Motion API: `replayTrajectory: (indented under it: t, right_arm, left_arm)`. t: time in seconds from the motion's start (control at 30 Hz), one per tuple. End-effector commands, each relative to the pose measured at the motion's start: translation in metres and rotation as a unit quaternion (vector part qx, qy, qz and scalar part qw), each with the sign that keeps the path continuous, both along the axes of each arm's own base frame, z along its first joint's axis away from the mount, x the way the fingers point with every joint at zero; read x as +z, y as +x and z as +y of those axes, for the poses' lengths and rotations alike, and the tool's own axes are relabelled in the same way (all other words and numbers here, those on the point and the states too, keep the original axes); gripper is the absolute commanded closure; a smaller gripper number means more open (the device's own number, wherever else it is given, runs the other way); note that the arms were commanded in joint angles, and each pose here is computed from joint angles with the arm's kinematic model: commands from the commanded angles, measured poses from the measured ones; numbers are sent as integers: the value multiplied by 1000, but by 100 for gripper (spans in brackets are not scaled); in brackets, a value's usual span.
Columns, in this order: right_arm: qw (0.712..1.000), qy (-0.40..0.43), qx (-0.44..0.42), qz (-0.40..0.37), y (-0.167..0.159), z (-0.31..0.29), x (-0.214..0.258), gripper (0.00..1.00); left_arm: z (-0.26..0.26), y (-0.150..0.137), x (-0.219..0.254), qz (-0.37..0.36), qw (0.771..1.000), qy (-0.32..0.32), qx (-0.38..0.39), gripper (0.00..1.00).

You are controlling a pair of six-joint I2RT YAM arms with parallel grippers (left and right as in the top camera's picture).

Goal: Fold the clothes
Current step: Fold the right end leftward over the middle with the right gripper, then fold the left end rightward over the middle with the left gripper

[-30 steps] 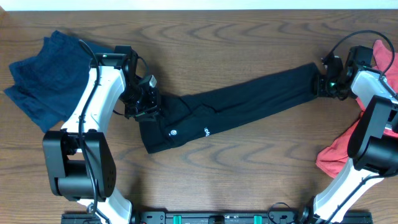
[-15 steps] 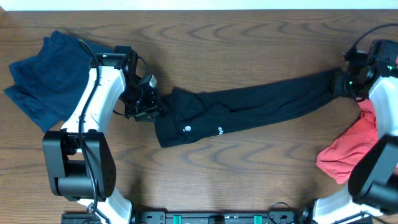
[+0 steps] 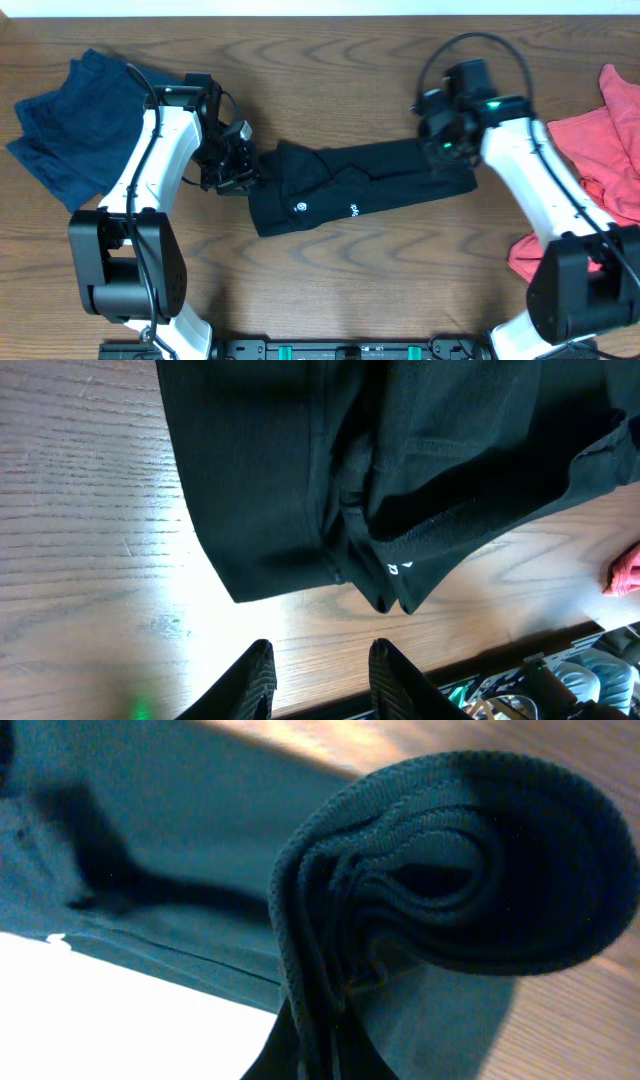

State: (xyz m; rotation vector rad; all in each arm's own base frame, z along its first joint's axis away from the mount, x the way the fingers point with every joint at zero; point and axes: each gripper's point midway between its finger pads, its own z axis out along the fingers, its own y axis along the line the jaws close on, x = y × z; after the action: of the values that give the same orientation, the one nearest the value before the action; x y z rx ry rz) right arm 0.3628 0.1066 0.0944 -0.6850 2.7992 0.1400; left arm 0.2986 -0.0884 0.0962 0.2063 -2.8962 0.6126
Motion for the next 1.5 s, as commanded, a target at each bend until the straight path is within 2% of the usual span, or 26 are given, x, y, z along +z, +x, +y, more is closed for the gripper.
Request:
replayTrajectory:
  t: [0.0, 0.3, 0.33, 0.37, 0.4, 0.43, 0.57, 0.63, 0.73, 0.8, 0.97, 1.27, 1.47]
  right_arm:
    - [1000, -18, 11, 17, -6, 14, -14, 99]
    - [996, -31, 25, 74, -27, 26, -38, 98]
    - [996, -26, 28, 76, -28, 29, -38, 94]
    - [996, -14, 32, 80, -30, 34, -38, 82]
    - [996, -4, 34, 83, -31, 38, -37, 77]
    - [996, 3, 36, 87, -33, 40, -37, 73]
    - [996, 5, 33, 81, -32, 39, -31, 68]
    - [998, -25, -5, 57, -23, 23, -26, 66]
    - [993, -80, -80, 16, -8, -8, -15, 66]
    - [991, -83, -105, 8, -4, -16, -12, 67]
    - [994, -28, -92, 41, -7, 1, -24, 68]
    - [994, -29, -91, 50, -8, 8, -33, 69]
    - [994, -29, -92, 51, -9, 8, -33, 68]
  left_arm:
    - [0, 1, 1, -1, 1000, 1, 0, 66]
    - [0, 1, 1, -1, 1000, 1, 0, 66]
    - [0, 1, 1, -1, 1000, 1, 0, 66]
    - [0, 1, 1, -1, 1000, 1, 0, 66]
    - [0, 1, 1, -1, 1000, 1, 0, 65]
    - [0, 1, 1, -1, 1000, 1, 0, 60]
    - [0, 1, 0, 0, 1000, 1, 0, 48]
    - [1, 0, 0, 2, 1000, 1, 0, 45]
    - [1, -2, -1, 6, 1000, 2, 0, 41]
    - [1, -4, -4, 10, 1000, 2, 0, 38]
    - [1, -5, -24, 2, 1000, 1, 0, 27]
    - [-16, -5, -58, -29, 998, -53, 5, 21]
    - [-22, -1, -82, -53, 997, -58, 18, 18]
